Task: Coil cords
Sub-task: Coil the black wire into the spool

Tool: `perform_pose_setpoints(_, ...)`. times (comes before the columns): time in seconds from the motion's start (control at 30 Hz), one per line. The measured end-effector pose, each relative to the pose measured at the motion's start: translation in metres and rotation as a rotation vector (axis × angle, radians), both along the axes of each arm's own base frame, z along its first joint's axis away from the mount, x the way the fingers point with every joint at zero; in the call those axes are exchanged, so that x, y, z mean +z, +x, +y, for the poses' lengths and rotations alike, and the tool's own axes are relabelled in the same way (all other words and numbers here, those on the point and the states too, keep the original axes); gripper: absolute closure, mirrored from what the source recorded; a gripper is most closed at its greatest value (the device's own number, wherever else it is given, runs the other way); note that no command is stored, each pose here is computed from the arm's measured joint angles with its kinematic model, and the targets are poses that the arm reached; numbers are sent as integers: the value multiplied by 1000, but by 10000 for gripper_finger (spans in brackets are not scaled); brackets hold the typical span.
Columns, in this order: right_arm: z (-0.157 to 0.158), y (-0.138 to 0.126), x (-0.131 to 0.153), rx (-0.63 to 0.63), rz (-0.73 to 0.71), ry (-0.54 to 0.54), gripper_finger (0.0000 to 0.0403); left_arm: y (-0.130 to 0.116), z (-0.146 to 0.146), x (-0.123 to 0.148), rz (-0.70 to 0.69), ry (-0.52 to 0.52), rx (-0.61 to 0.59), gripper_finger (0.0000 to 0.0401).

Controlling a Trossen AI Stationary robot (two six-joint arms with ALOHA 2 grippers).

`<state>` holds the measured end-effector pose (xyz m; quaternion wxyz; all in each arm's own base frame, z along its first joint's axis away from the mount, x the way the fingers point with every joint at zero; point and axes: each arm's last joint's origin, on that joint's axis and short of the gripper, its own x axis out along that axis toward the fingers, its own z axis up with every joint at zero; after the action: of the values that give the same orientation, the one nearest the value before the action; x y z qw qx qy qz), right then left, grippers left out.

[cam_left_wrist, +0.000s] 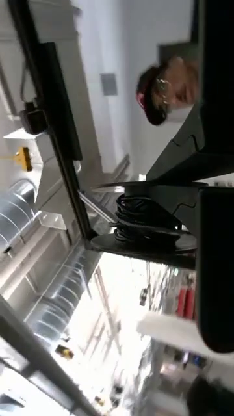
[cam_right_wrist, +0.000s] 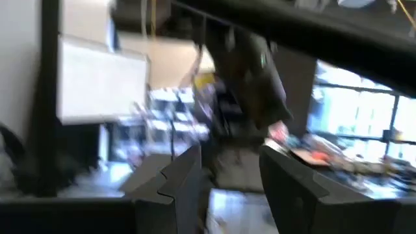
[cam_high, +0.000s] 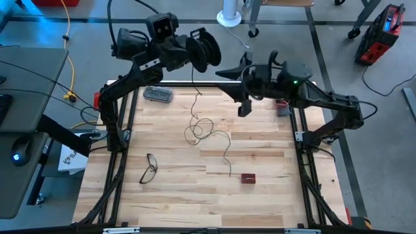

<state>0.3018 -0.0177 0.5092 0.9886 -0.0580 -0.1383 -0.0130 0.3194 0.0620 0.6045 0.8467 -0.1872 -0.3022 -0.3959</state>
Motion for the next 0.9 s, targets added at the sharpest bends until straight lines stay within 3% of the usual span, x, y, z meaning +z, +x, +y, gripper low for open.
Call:
perform_pose_setpoints(0.17, -2, -1, -10, -81, 129, -33, 254, -2, 9, 0, 77, 42, 130, 401)
perform_pose_setpoints(0.47, -4, 5, -17, -129, 180, -54, 254, -21, 10, 6, 123, 99, 395, 401)
perform_pose_setpoints(0.63, -5, 6, -17, -145, 174, -67, 254, -25, 9, 8, 111, 97, 434, 401)
perform_pose_setpoints(0.9, -7, 31, -28, -160, 145, -76, 254, -24, 10, 7, 119, 88, 471, 401)
